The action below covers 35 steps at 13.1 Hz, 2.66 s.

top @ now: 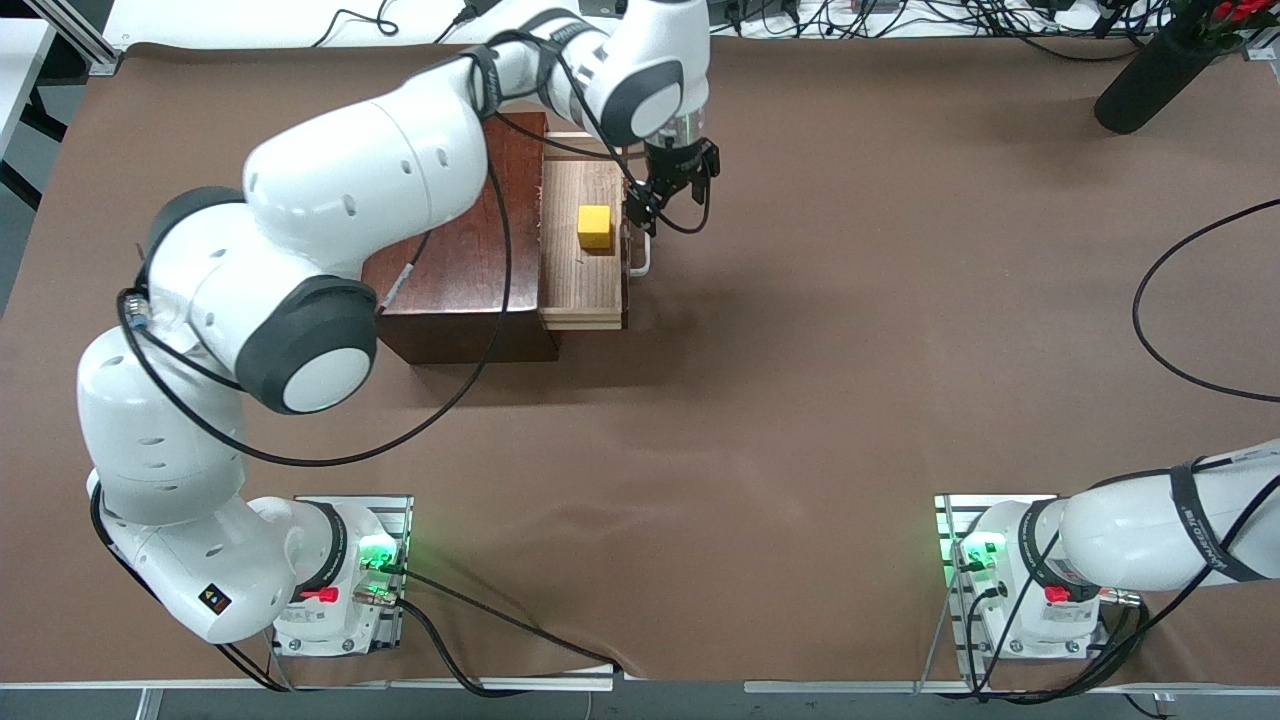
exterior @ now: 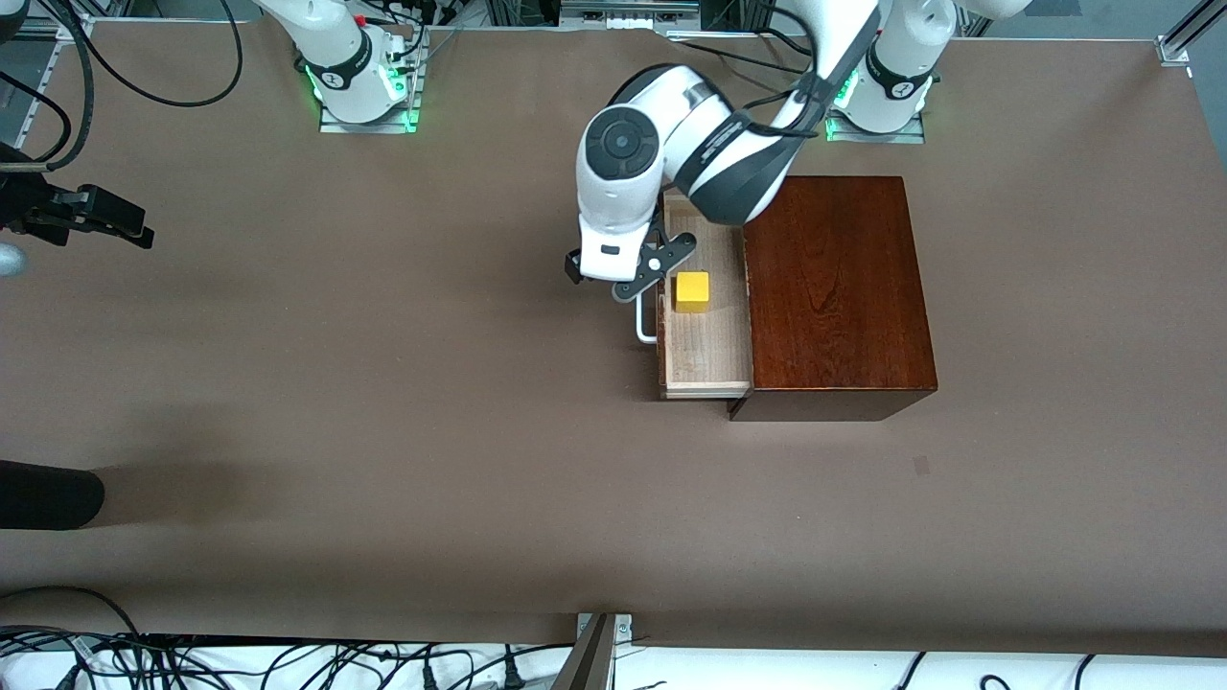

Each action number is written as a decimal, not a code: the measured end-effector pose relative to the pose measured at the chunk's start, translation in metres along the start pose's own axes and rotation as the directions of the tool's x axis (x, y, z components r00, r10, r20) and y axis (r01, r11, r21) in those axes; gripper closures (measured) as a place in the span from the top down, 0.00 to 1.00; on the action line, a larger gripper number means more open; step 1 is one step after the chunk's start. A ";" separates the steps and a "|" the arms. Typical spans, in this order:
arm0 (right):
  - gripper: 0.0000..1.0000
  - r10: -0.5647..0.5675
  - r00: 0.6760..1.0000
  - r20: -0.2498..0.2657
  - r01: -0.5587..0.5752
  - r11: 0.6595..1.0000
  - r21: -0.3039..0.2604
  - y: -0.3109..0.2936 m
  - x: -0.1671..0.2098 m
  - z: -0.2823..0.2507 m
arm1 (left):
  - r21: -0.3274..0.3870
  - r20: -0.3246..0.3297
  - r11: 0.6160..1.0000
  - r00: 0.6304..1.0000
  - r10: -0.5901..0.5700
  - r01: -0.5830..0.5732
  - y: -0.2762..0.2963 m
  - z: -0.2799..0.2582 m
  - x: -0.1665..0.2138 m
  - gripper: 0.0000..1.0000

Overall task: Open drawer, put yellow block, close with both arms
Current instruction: 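Push the drawer front shut into the box with the left gripper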

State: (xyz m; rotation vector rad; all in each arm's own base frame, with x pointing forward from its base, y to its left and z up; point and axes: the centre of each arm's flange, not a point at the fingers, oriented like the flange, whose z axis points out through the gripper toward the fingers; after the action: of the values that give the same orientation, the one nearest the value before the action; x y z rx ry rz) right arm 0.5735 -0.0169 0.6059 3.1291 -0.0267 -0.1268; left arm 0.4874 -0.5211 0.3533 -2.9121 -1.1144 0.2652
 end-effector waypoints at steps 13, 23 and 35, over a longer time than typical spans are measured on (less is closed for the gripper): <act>1.00 0.013 1.000 0.001 -0.013 1.000 0.000 0.004 0.001 0.001 | 0.001 -0.065 0.997 0.995 -0.077 0.077 0.014 0.045 -0.004 0.29; 1.00 0.015 1.000 -0.002 -0.015 1.000 0.000 0.004 0.001 0.001 | 0.002 -0.087 0.993 0.990 -0.115 0.115 0.012 0.046 0.036 0.01; 1.00 0.016 1.000 -0.013 -0.016 1.000 0.000 0.004 0.002 -0.001 | -0.006 -0.105 0.995 0.990 -0.095 0.095 0.013 0.041 0.046 0.01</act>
State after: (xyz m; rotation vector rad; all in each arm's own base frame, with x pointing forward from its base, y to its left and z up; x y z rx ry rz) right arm 0.5755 -0.0208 0.6065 3.1286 -0.0517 -0.1058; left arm 0.5237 -0.5022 0.3052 -2.8260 -1.2316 0.1082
